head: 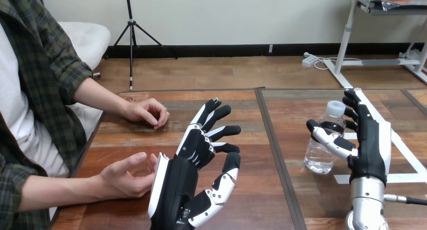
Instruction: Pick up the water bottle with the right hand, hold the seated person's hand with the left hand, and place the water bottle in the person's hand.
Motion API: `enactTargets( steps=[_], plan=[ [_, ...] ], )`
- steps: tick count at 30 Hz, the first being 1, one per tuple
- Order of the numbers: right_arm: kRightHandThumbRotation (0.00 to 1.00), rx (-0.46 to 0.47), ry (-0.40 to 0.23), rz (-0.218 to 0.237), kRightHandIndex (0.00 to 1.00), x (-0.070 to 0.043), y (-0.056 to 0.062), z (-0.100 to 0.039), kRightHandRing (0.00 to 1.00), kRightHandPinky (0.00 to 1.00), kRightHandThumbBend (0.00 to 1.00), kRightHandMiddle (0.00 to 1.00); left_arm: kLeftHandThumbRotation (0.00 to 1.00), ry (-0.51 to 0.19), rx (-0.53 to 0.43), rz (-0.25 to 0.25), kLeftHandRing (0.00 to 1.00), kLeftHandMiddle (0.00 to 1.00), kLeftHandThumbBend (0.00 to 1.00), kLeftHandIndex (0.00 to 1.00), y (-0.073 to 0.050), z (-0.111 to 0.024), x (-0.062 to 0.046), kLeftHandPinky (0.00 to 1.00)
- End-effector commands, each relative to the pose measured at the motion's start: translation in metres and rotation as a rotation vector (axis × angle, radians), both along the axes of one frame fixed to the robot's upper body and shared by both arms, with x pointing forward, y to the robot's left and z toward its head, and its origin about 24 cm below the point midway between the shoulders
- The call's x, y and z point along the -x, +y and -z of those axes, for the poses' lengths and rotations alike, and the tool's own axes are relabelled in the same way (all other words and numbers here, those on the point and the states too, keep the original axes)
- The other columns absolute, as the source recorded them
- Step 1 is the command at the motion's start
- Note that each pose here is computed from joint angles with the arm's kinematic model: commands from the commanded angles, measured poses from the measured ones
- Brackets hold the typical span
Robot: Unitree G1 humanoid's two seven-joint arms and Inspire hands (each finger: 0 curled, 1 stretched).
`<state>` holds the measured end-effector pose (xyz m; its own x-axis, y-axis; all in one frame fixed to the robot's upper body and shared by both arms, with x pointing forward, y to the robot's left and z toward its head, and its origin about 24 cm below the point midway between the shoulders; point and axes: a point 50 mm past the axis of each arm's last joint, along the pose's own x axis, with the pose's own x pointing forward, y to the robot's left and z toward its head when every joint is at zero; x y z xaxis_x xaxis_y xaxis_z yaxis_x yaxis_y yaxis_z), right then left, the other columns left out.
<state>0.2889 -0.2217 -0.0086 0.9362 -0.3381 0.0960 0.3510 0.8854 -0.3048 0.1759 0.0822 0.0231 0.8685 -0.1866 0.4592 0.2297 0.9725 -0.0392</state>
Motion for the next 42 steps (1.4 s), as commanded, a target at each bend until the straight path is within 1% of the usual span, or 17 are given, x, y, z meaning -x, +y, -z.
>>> enactTargets(
  steps=[1, 5, 12, 17, 36, 42],
  plan=[
    [0.00, -0.004, -0.060, -0.024, 0.86, -0.023, 0.002, -0.023, 0.84, 0.80, 0.73, 0.86, 0.00, -0.066, 0.046, -0.014, 0.75, 0.87, 0.26, 0.91, -0.005, -0.014, -0.003, 0.61],
    [0.00, -0.027, -0.046, -0.022, 0.87, -0.023, 0.002, -0.021, 0.87, 0.84, 0.74, 0.88, 0.00, -0.064, 0.046, -0.015, 0.75, 0.86, 0.26, 0.91, -0.004, -0.014, -0.003, 0.61],
    [0.00, -0.041, -0.022, -0.021, 0.87, -0.026, 0.004, -0.019, 0.89, 0.88, 0.73, 0.89, 0.00, -0.060, 0.049, -0.015, 0.75, 0.86, 0.27, 0.90, -0.004, -0.014, -0.002, 0.61],
    [0.00, -0.038, 0.009, -0.022, 0.88, -0.028, 0.005, -0.018, 0.91, 0.91, 0.72, 0.90, 0.00, -0.061, 0.046, -0.018, 0.75, 0.86, 0.27, 0.90, -0.003, -0.014, -0.002, 0.61],
    [0.00, -0.055, 0.072, -0.041, 0.89, -0.037, 0.008, -0.018, 0.92, 0.92, 0.73, 0.90, 0.00, -0.062, 0.043, -0.020, 0.76, 0.86, 0.28, 0.91, -0.002, -0.015, -0.002, 0.62],
    [0.00, -0.074, 0.088, -0.044, 0.88, -0.039, 0.010, -0.017, 0.91, 0.91, 0.75, 0.90, 0.00, -0.063, 0.042, -0.024, 0.75, 0.86, 0.28, 0.90, -0.002, -0.015, -0.002, 0.62]
  ],
)
